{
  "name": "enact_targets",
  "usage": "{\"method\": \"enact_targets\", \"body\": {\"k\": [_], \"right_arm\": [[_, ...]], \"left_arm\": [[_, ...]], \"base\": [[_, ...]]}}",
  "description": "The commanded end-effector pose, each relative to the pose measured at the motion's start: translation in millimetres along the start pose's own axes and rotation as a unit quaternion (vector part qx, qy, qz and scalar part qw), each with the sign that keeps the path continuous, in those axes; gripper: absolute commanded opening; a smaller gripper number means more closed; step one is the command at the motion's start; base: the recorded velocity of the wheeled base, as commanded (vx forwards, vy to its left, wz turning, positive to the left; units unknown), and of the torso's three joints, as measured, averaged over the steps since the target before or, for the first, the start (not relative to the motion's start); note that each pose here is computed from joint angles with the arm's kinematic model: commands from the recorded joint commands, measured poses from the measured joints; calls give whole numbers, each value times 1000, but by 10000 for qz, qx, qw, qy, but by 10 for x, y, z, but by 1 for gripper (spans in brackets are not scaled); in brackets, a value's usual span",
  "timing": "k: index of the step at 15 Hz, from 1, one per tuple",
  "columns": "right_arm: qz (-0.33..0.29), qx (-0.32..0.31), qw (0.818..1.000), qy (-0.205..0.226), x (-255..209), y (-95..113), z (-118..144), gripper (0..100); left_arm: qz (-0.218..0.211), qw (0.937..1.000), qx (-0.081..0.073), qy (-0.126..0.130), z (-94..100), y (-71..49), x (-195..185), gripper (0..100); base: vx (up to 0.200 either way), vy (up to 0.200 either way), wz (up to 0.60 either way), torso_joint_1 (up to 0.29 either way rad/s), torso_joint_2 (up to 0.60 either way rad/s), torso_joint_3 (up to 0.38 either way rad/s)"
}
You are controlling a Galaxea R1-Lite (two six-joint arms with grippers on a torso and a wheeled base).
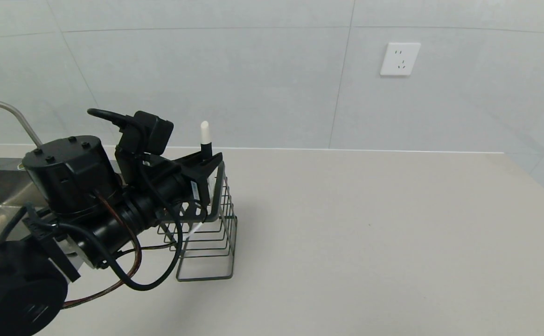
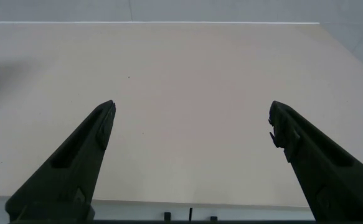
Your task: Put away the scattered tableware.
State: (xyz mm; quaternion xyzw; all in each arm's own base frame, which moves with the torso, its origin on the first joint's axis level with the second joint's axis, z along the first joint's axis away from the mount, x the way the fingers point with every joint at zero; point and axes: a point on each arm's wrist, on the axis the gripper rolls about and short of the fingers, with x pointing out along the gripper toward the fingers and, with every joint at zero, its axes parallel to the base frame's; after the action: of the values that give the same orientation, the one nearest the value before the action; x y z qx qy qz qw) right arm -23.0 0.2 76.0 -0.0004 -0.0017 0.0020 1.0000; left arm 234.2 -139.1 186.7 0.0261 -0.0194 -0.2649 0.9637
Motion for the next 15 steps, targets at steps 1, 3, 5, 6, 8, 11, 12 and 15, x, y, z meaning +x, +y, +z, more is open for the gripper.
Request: {"method": "enact_targets", "body": {"k": [1, 3, 5, 6, 8, 11, 12, 15], "right_arm": [[3, -3, 10000, 2, 1, 0, 1, 100], [3, -3, 10000, 2, 1, 0, 1, 100], [10, -3, 10000, 17, 2, 0, 0, 100], [10, -11, 10000, 9, 1, 0, -1, 100], [11, -11, 10000, 17, 2, 0, 0, 100], [11, -11, 10000, 17, 2, 0, 0, 100], [11, -11, 10000, 17, 2, 0, 0, 100], [10, -11, 10000, 9, 1, 0, -1, 100]], "left_arm": [[-12, 9999, -4, 102, -52, -6, -25, 0], [-28, 9999, -4, 109, -55, -10, -32, 0], [-112, 9997, -14, 227, -114, -17, -72, 0], [-160, 9995, -16, 270, -136, -17, -103, 0], [-192, 9994, -17, 291, -146, -19, -118, 0], [-213, 9991, -19, 374, -187, -22, -146, 100], [-267, 9989, -22, 386, -193, -25, -159, 100], [-232, 9996, -2, 181, -86, 10, -235, 100]], "base": [[0, 0, 0, 0, 0, 0], [0, 0, 0, 0, 0, 0], [0, 0, 0, 0, 0, 0], [0, 0, 0, 0, 0, 0], [0, 0, 0, 0, 0, 0], [0, 0, 0, 0, 0, 0], [0, 0, 0, 0, 0, 0], [0, 0, 0, 0, 0, 0]]}}
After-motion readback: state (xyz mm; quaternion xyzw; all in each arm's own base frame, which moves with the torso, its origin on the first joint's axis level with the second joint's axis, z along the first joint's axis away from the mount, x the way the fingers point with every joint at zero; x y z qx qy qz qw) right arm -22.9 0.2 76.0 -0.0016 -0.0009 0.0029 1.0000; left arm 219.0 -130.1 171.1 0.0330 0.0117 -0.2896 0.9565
